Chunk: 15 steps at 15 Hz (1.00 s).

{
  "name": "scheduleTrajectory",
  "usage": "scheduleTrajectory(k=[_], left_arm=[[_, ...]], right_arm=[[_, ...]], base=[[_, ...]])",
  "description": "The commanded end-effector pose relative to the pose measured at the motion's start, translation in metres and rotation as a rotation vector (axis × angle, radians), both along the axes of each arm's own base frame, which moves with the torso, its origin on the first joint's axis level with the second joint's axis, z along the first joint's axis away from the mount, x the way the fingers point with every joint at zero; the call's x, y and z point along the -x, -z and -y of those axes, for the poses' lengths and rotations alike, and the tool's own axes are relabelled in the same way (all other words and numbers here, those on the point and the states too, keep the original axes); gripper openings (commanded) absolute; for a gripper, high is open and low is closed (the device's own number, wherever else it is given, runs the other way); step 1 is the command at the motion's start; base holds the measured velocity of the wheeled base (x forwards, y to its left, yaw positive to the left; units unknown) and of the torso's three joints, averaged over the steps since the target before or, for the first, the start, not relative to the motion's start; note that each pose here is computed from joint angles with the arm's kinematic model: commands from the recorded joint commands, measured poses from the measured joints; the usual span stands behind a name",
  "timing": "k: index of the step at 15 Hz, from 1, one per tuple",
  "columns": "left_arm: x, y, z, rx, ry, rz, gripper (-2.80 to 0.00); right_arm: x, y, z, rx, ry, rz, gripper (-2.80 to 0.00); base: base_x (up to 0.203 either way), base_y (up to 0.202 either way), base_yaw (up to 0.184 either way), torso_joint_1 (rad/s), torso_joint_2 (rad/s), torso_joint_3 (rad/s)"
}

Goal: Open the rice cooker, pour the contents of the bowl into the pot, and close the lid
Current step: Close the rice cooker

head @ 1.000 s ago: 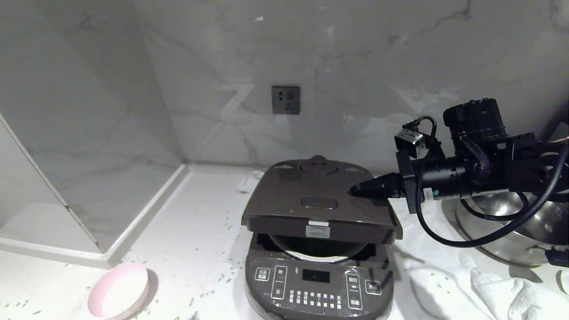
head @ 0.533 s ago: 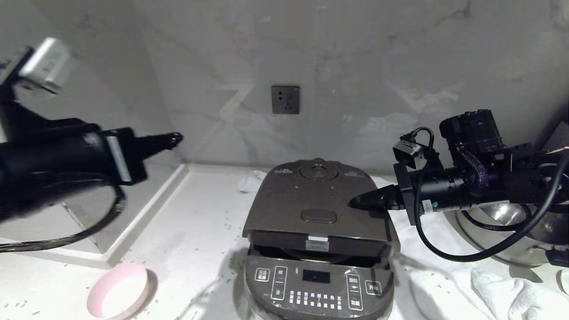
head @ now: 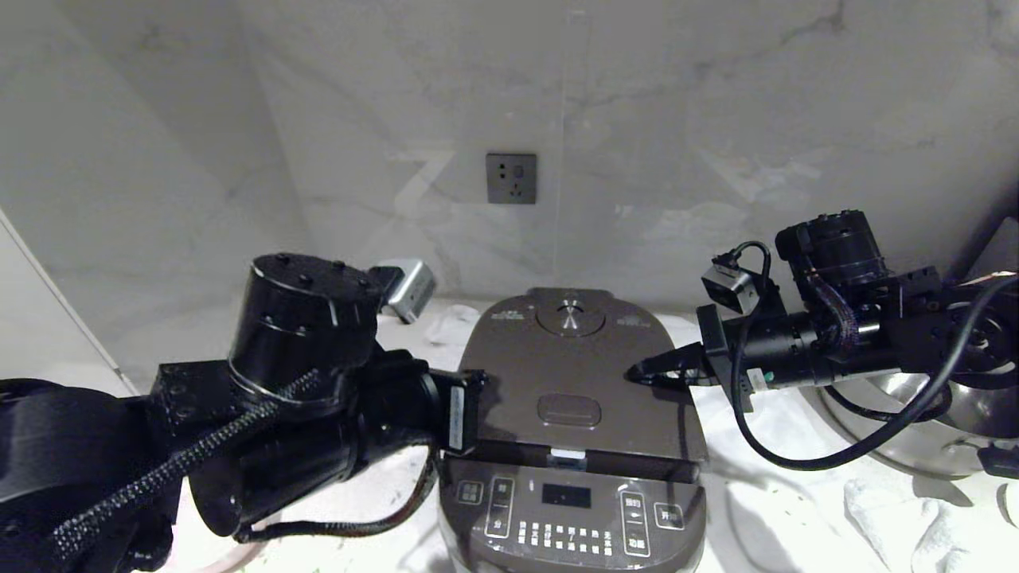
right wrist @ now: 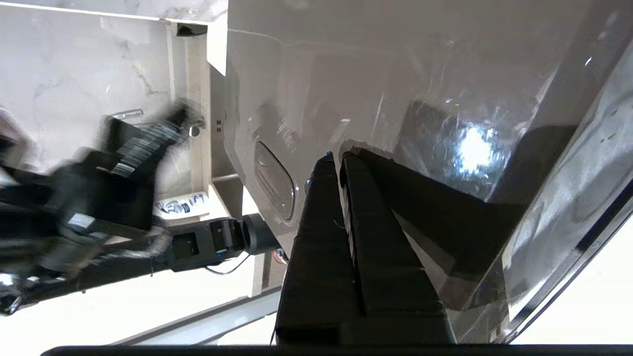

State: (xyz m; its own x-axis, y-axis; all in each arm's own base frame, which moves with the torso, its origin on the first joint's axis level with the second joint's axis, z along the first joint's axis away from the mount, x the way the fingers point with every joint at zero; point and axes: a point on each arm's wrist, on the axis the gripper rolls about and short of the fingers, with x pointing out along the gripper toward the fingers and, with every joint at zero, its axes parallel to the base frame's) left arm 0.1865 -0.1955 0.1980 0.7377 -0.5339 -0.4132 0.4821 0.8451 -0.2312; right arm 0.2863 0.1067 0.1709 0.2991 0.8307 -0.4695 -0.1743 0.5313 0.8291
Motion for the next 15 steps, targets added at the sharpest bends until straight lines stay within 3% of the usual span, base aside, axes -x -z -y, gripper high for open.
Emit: scheduleTrajectory(k=[1,12,15], left_arm=[[0.010,0.019,0.003,-0.049,0.032,-0.046,-2.80],[0.019,0.046,0.016,-0.127,0.093,-0.111,-2.80],[0.018,0.035,0.017,-0.096,0.089,-0.084,-2.80]], right_arm=[[-0.001,0.004,-0.002,0.000,-0.007,-0.017,-2.80],[0.000,0.029,-0.002,0.015,-0.007,-0.058,-2.80],[0.000,0.024,0.000,0.005,0.002,-0.027,-2.80]], base=[[0.000,0.000,0.000,0.000,0.00,0.000],[0.000,0.000,0.000,0.000,0.00,0.000],[0.000,0.000,0.000,0.000,0.00,0.000]])
